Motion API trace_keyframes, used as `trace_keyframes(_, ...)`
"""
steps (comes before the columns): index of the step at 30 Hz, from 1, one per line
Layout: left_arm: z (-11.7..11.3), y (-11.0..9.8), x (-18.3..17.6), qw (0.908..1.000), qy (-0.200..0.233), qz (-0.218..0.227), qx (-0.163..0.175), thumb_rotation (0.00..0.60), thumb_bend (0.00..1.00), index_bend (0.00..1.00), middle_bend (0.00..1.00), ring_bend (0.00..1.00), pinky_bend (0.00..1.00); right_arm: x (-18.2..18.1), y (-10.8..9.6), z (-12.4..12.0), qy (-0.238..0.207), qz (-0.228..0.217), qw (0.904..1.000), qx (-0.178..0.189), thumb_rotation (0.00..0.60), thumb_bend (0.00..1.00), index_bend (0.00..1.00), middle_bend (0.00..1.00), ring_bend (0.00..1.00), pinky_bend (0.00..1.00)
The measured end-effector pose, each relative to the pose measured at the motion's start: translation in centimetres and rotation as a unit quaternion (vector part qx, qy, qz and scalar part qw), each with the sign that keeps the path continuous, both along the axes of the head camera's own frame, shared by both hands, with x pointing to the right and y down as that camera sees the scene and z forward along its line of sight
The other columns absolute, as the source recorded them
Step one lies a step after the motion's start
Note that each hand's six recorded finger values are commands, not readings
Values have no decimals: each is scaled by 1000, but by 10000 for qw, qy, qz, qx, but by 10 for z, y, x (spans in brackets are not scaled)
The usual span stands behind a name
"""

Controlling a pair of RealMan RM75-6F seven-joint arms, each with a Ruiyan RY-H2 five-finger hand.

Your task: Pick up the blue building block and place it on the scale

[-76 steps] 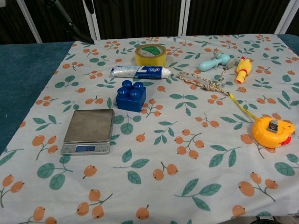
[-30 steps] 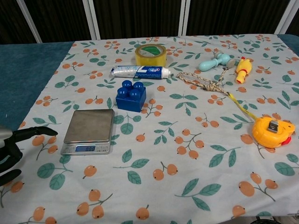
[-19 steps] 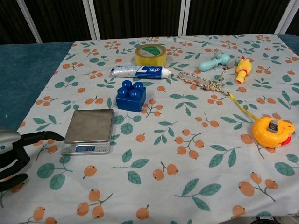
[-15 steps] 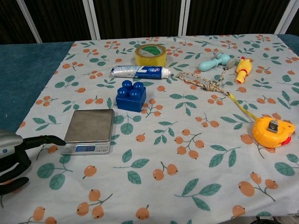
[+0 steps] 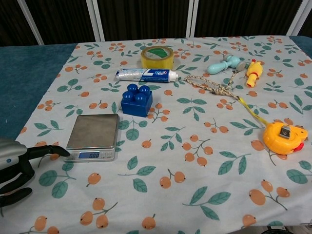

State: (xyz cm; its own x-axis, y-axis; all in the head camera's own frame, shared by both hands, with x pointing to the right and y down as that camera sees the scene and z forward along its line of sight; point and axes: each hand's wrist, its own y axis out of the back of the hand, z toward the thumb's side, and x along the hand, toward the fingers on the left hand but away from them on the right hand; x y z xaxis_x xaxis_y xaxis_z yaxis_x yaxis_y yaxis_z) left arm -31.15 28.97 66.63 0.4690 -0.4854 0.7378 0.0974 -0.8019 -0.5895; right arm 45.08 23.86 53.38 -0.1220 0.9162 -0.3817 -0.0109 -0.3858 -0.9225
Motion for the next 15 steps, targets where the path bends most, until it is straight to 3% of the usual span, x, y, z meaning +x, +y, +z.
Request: trace_keyframes(15, 3, -2, -1, 10000, -43, 40, 70, 600, 466, 142, 798, 789, 780, 0, 0, 1, 12, 3, 10000, -14, 600, 153, 22, 0, 122, 236)
